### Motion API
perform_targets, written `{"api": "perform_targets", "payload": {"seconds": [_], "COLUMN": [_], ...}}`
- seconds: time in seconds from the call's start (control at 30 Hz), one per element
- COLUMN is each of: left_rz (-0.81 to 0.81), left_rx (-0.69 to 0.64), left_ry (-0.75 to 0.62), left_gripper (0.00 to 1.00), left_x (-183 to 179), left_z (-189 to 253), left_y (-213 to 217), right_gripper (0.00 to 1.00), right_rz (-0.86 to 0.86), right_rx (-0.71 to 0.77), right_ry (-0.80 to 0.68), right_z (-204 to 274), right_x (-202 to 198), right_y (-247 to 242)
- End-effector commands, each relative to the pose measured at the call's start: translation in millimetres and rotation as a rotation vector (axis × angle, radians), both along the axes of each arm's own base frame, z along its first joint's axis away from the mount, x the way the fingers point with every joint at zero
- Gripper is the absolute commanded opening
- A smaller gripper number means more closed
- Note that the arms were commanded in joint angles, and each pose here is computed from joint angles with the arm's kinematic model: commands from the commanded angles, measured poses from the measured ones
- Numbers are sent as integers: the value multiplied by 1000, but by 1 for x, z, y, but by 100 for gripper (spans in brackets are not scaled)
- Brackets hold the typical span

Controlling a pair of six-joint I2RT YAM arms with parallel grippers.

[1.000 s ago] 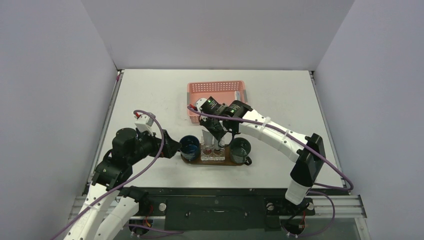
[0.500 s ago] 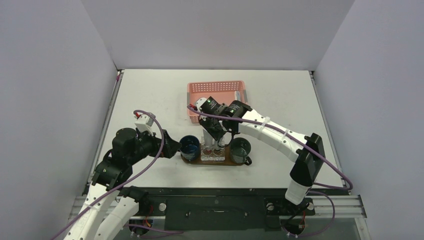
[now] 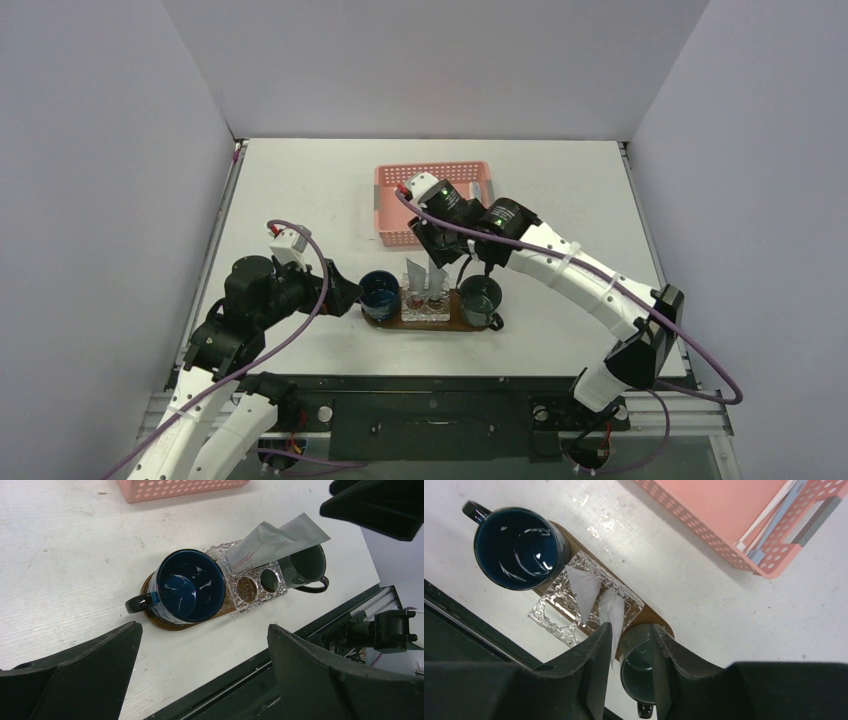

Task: Prepare toiletry sets of a toothbrush and toothpaste on the tray

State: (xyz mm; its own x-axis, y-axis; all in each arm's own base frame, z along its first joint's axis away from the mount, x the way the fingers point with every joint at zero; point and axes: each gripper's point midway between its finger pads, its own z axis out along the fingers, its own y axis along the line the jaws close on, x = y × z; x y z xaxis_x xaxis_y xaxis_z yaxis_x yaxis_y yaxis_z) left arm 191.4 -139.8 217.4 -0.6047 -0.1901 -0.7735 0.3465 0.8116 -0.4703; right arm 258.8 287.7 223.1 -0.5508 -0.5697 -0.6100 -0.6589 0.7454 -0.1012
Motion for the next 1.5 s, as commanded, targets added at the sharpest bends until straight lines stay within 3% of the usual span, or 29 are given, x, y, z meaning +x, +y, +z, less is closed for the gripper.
{"api": "perform_targets", "payload": {"seconds": [0.0,0.4,0.9,1.47], "left_rz": [-4,-2,-5,44], "left_rx": [3,19,63,99], "left_ry": [-24,10,85,81], "left_gripper": [96,96,96,96], "left_x": [4,7,15,24], "left_z": [4,-2,-13,-24], "left_y": [-1,-2,-5,2], "right_gripper": [31,38,41,43], "right_rz": [-62,-136,-217,-326], "right_rx": [113,238,275,300], "right_ry": [-113,-223,-214,-215], "right_z": [41,77,47,37], "right_x": [10,8,4,71], "right_y": [-5,-36,-75,-60]}}
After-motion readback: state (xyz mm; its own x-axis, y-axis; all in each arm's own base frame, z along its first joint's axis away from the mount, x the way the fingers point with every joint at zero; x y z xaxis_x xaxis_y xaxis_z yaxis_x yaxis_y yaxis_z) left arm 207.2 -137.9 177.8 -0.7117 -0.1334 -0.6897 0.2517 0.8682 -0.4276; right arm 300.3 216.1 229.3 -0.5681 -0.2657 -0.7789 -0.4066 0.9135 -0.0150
